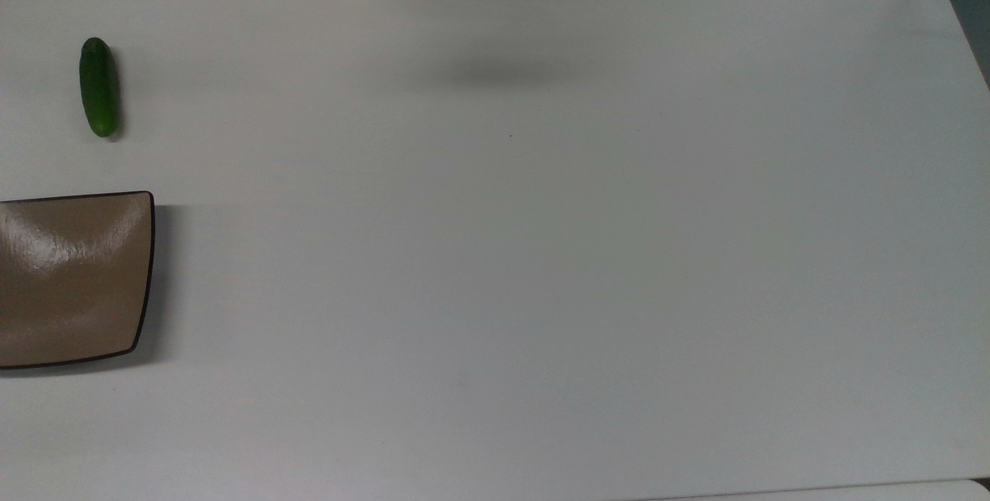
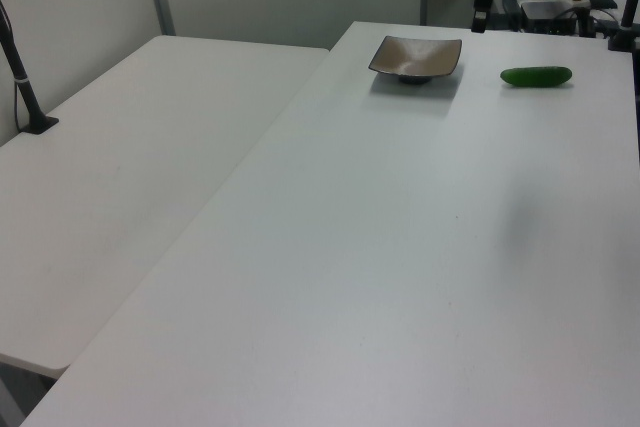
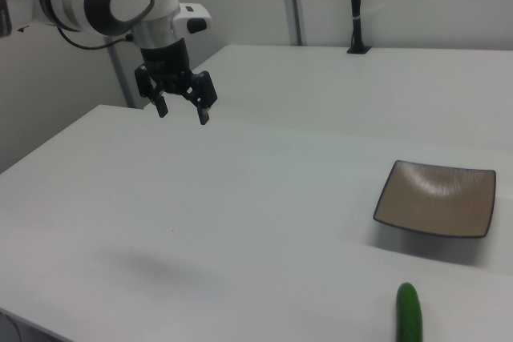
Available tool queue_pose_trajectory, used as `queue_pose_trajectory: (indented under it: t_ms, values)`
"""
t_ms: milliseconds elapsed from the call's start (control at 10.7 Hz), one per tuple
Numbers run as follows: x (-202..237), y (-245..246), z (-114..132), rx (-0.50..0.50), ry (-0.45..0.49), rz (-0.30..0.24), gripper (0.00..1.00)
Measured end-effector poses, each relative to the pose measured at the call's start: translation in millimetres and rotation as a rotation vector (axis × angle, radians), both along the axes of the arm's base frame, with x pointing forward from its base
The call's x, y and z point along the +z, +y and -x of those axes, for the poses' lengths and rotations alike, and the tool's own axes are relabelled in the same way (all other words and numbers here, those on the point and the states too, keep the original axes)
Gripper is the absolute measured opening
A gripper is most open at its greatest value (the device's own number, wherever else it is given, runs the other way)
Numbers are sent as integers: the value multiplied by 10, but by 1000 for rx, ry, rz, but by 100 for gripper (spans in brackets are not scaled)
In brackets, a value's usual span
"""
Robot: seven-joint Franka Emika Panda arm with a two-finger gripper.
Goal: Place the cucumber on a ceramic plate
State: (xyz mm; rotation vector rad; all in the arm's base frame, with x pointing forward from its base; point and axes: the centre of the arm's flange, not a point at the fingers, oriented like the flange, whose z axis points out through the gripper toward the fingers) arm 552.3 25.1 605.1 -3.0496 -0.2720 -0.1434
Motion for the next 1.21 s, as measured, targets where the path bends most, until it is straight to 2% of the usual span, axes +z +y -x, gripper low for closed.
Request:
queue_pose_trajectory:
  t_ms: [933,1213]
  values:
    - [3,-33,0,-4,-1,0,100]
    - [8,-139,0,79,-10,10,100]
